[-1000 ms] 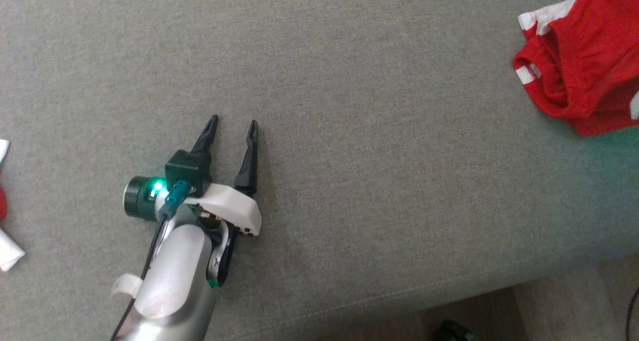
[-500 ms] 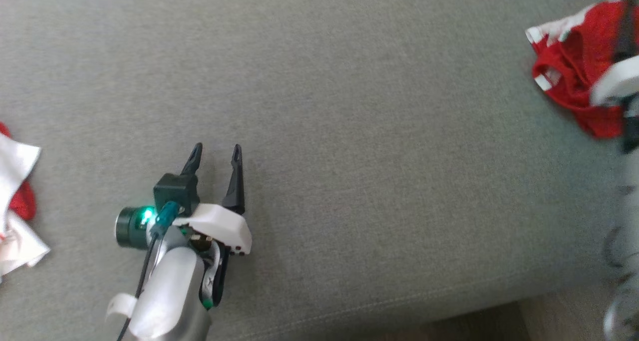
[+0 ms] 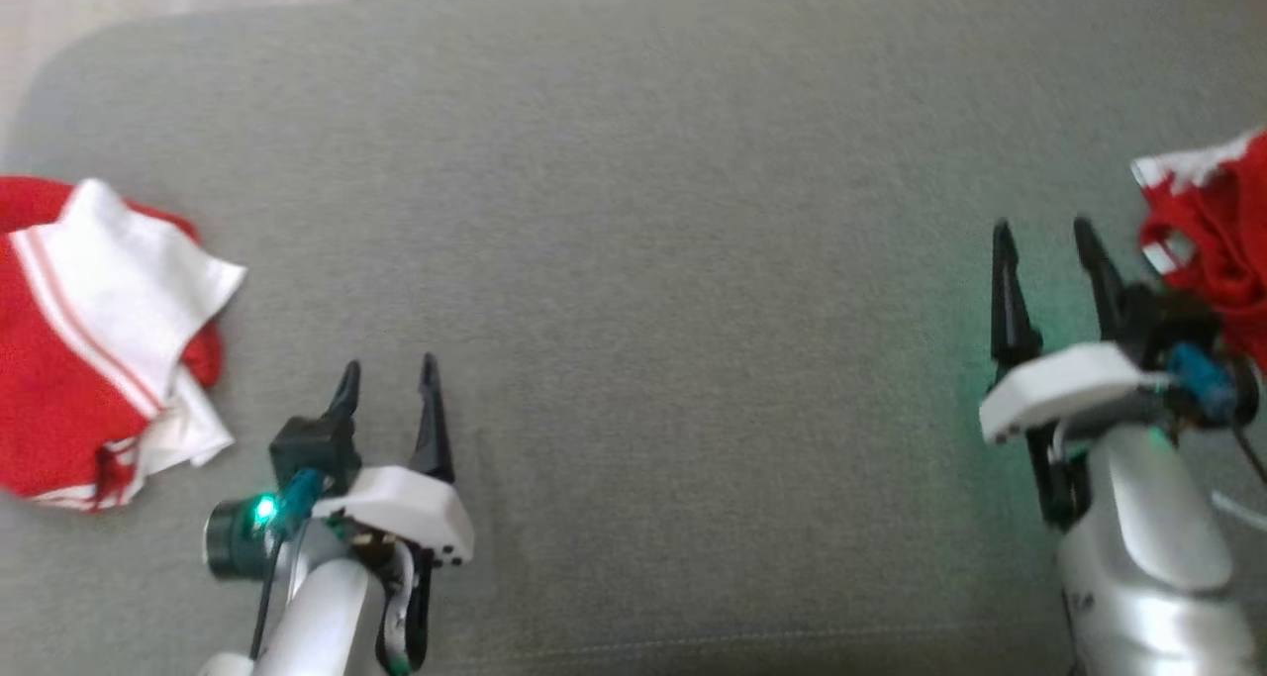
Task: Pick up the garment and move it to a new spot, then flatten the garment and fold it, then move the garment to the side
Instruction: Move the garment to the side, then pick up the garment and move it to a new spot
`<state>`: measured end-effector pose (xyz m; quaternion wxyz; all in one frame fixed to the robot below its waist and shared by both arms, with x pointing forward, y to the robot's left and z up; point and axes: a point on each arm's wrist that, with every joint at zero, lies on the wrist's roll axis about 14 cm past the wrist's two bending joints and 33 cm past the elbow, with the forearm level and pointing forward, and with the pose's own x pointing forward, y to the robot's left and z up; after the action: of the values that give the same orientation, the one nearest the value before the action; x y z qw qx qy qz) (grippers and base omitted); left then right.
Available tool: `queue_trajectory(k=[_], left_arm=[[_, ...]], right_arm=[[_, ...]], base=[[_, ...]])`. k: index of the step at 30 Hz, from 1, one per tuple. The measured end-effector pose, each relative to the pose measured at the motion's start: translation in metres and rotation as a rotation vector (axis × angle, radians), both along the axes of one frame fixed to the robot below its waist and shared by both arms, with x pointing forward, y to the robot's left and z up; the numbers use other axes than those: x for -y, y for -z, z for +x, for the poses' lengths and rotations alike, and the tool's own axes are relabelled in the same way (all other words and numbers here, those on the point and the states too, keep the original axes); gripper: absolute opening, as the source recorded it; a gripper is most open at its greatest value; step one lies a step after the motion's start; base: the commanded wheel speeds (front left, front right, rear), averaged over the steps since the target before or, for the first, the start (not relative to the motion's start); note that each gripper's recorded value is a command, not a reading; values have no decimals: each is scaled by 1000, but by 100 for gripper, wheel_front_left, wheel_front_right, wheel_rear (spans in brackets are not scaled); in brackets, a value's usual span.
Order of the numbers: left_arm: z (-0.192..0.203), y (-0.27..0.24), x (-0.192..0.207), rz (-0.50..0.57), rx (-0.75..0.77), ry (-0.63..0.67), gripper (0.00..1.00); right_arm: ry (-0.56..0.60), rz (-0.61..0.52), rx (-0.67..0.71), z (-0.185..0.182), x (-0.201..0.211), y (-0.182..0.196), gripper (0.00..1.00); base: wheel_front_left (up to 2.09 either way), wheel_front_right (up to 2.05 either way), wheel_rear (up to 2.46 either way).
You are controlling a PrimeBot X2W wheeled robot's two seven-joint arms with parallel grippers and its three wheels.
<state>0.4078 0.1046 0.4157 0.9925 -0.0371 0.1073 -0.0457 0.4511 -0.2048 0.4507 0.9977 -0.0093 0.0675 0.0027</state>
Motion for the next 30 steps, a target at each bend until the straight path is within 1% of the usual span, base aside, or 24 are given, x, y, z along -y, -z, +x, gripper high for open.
queue_trajectory(k=[8,11,16,22,26,30], left_arm=[[-27,-13,-35,18,30,-100,100],[-35,-16,-43,18,36,-130,100],[-41,-19,-46,22,48,-139,100],[-41,-23,-50,20,59,-154,100],[-47,-23,-61,21,59,-186,100],[-59,-23,-79,25,57,-244,100]], right_arm=[[-75,122,12,-24,-39,-3,100],[-90,131,25,-31,-44,-9,100],[-87,141,48,-39,-43,-17,100],[-107,146,40,-41,-50,-14,100],[-158,147,34,-34,-69,-12,100],[-245,151,20,-25,-102,-9,100]], base=[[0,0,0],[0,0,0],[0,0,0],[0,0,0],[0,0,0],[0,0,0]])
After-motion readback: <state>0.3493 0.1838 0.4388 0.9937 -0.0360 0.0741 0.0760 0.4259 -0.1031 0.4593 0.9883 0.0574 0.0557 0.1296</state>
